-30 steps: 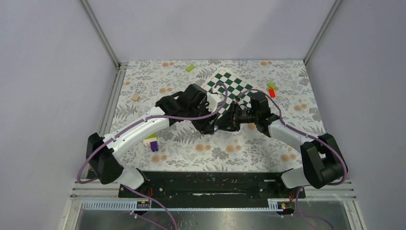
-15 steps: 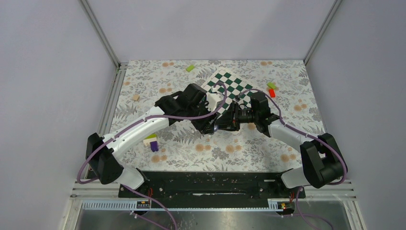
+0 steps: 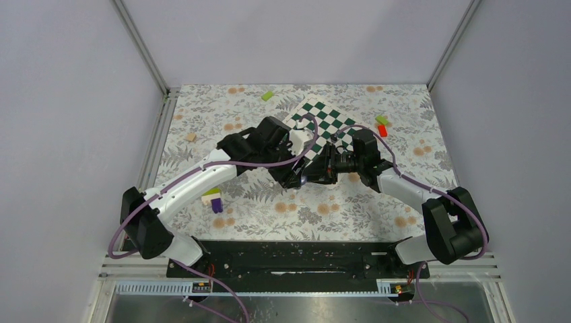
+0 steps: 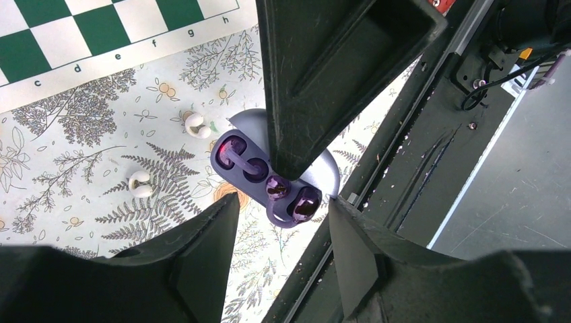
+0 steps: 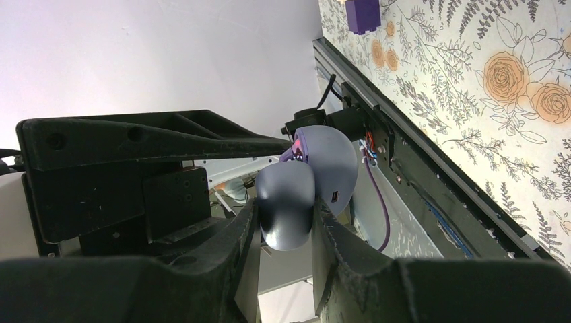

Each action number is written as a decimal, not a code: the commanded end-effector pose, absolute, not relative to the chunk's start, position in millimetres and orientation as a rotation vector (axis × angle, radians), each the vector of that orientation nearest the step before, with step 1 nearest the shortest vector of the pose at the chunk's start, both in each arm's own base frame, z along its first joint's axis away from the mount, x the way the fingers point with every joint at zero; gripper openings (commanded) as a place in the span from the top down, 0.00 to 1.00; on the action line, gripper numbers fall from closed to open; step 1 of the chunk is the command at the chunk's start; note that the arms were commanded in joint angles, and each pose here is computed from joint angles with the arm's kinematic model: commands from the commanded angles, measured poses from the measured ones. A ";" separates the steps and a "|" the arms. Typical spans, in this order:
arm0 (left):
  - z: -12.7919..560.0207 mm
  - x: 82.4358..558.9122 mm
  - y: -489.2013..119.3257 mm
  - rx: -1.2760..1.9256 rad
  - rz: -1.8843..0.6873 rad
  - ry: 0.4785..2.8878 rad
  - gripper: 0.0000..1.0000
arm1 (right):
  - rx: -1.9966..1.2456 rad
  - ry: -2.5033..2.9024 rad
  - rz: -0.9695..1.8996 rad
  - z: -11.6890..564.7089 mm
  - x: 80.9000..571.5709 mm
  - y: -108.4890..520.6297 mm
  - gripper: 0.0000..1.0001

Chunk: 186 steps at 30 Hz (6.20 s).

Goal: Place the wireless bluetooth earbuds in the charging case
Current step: Insert the right earbud into the right side groove of the charging case, then close the charging case with the earbuds at the center of the board.

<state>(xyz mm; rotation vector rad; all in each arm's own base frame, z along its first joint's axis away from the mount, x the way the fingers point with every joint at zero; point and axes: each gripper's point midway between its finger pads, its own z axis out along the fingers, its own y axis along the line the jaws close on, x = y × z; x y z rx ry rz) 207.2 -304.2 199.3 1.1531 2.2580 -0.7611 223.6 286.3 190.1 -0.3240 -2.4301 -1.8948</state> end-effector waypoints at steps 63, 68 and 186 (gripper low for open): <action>221.4 204.3 -309.8 -0.203 -1.609 2.375 0.28 | -0.135 -2.585 -1.941 191.8 214.9 277.7 1.00; 216.3 204.3 -308.1 -0.208 -1.578 2.397 0.28 | -0.140 -2.588 -1.938 190.6 214.5 277.6 1.00; 208.4 190.8 -316.0 0.064 -1.552 2.533 0.32 | 0.084 -2.186 -2.601 275.6 195.3 279.5 1.00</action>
